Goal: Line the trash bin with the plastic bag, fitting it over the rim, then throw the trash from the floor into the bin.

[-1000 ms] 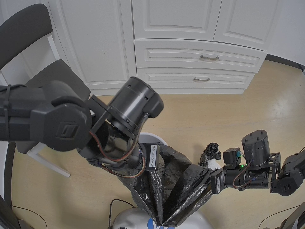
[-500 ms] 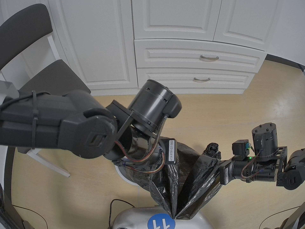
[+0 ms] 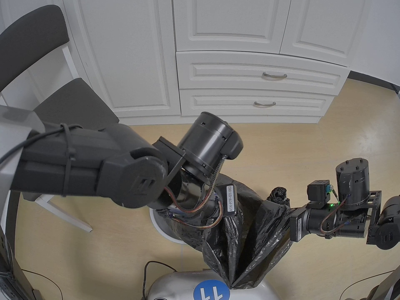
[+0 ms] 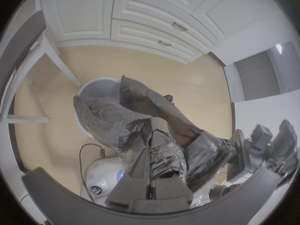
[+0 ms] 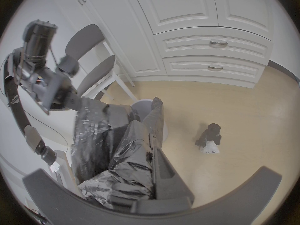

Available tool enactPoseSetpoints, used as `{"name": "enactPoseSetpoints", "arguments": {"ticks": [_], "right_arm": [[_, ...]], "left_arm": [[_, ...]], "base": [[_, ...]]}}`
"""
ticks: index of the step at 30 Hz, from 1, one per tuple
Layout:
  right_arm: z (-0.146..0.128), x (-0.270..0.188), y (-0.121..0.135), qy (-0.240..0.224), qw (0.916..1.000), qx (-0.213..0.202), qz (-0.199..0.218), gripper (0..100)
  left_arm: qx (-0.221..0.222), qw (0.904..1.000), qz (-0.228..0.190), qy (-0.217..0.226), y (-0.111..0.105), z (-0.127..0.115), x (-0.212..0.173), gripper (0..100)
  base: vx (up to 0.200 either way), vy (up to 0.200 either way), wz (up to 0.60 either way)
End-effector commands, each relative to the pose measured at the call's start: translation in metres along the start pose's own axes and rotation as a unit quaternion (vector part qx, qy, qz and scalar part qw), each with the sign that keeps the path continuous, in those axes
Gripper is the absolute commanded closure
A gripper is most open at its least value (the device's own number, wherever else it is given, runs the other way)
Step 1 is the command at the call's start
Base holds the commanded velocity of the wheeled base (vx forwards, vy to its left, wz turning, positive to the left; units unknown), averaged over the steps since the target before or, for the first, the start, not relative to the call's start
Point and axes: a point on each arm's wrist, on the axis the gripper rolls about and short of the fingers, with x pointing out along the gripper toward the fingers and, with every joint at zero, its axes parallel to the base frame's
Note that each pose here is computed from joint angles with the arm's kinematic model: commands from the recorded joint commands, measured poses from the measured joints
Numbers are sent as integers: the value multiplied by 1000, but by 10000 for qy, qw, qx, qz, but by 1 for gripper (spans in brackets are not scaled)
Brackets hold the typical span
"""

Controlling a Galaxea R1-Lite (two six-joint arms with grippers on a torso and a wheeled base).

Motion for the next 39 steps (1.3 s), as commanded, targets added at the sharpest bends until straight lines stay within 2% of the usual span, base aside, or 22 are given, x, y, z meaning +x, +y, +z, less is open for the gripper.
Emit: {"name": "enactPoseSetpoints", "arguments": {"ticks": [1, 7, 15, 24, 30, 39], "right_arm": [[1, -2, 8, -39, 9999, -1, 155, 100], [1, 1, 19, -45, 9992, 183, 355, 100], [3, -6, 24, -131, 9987, 172, 456, 100], [6, -6, 28, -185, 9980, 284, 534, 100], [7, -5, 32, -179, 9974, 366, 599, 100], [4, 8, 37, -135, 9957, 601, 696, 100]], "left_arm": [[-157, 9995, 180, 203, 12, -1, 17, 100], [-242, 9995, 165, 111, 21, 0, 22, 100], [-312, 9994, 119, 30, 23, -2, 33, 100], [-565, 9980, 267, -93, 42, 13, 44, 100], [-626, 9975, 272, -174, 46, 18, 55, 100], [-827, 9954, 423, -240, 64, 28, 53, 100]], "base": [[0, 0, 0], [0, 0, 0], [0, 0, 0], [0, 0, 0], [0, 0, 0], [0, 0, 0]]}}
